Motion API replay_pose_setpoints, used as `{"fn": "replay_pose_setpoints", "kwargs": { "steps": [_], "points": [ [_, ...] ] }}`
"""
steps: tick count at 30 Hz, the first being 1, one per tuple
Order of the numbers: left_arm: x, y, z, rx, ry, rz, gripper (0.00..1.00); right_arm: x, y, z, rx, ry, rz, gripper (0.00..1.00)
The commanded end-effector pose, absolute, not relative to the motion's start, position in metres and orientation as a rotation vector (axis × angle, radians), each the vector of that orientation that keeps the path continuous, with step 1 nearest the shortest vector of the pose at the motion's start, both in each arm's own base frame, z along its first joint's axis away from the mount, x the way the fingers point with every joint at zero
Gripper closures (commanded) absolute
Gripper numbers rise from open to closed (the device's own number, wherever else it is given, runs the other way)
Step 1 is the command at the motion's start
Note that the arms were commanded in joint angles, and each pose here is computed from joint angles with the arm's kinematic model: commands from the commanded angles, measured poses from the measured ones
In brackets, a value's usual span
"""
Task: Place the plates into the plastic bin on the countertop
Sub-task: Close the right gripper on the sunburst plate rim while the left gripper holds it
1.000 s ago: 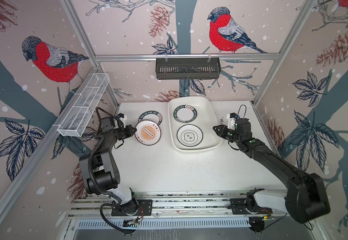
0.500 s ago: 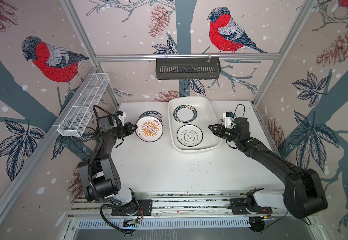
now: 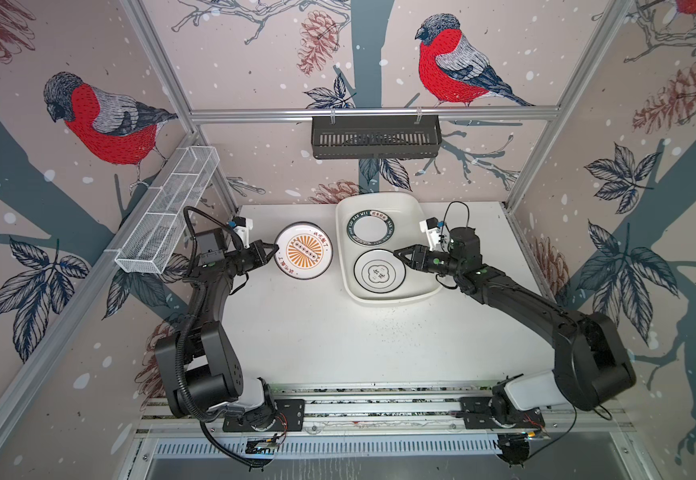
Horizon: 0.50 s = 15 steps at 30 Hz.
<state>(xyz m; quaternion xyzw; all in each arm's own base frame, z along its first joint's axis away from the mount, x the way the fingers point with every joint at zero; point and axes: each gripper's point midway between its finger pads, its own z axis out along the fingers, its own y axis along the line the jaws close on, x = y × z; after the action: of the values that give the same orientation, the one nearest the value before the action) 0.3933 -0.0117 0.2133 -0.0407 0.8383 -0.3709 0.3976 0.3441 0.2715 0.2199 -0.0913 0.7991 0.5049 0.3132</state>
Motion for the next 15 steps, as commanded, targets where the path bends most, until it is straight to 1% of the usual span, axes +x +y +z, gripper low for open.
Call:
{"fn": "replay_pose_setpoints", "kwargs": {
  "steps": [1,7,15],
  "points": [
    [0.392,-0.025,0.232,-0.027,2.063,-0.986,1.00,0.337,0.292,0.234,-0.357,2.047,1.387,0.54],
    [0.387,-0.053,0.249,0.081,2.029,-1.014,1.00,0.333,0.313,0.234,-0.405,2.046,1.407,0.55],
    [0.377,-0.089,0.265,0.197,1.988,-1.120,1.00,0.324,0.329,0.238,-0.451,2.029,1.362,0.56]
  ]
}}
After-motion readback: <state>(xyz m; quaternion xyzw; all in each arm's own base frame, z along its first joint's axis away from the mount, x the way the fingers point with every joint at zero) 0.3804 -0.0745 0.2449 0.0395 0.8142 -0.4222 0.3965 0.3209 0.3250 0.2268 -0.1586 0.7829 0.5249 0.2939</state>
